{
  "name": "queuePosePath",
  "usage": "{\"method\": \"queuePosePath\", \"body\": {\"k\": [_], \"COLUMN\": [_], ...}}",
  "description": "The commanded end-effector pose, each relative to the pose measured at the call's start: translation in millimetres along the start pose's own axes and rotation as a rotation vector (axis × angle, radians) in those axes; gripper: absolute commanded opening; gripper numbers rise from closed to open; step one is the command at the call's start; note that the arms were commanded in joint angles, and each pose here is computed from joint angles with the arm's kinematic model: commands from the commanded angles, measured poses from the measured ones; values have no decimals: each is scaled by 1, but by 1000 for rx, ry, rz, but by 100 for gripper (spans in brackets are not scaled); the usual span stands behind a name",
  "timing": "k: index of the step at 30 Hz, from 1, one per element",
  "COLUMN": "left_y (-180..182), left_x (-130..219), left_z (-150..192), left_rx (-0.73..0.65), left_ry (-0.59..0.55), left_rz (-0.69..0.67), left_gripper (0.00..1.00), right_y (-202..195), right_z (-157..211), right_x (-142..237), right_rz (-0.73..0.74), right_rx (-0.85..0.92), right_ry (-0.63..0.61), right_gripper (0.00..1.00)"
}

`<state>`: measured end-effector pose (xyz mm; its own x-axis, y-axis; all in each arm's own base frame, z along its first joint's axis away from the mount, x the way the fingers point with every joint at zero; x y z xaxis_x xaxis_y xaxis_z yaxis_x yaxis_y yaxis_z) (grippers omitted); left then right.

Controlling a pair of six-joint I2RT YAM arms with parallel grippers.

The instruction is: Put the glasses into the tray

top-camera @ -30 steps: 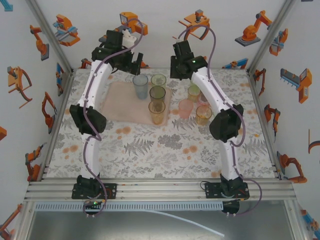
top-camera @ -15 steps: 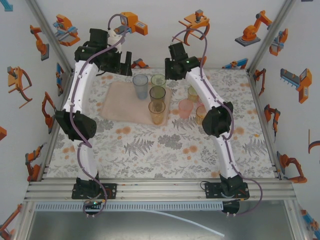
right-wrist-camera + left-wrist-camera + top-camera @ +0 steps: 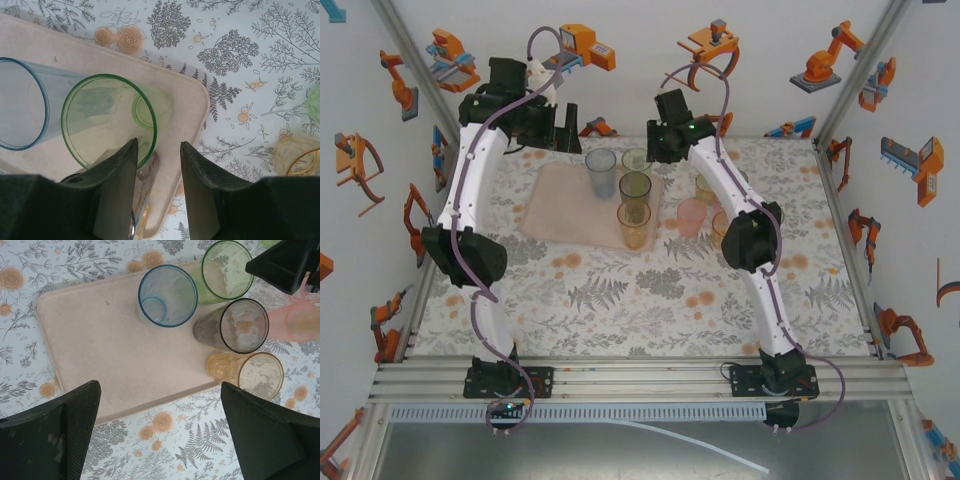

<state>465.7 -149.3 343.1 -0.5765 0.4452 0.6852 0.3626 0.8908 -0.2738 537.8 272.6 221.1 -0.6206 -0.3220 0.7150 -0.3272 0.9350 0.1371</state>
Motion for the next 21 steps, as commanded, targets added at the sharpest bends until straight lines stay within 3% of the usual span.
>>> {"method": "queuePosePath", "body": {"k": [1, 12, 21], "left_y": [-8, -8, -8], "left_x": [14, 14, 13], "left_z": [4, 8, 8], "left_rx": [14, 15, 18], "left_ry": [2, 16, 17], "left_rz": [32, 34, 32], "left_gripper": [97, 97, 97], "right_y": [-3, -9, -9], "right_z": [-8, -4, -1], "right_x": [-2, -5, -9], "right_rz": [3, 47, 46], "right_rx": [-19, -4, -2], "right_ry": [-29, -14, -2], "right_gripper": [38, 28, 26]}}
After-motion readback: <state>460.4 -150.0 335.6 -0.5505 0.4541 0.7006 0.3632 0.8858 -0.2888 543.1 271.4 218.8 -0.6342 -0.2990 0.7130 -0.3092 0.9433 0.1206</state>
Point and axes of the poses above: each hand's point on the last joint's axis, 136 mm out from that joint toward the fingers, its own x axis back along the fingers, its own y axis along the line the jaws close on, z = x × y, the point moved 4 cm from there along x, back along the fingers, and after that the axes turned 8 degrees about x, right-handed, at the moved point
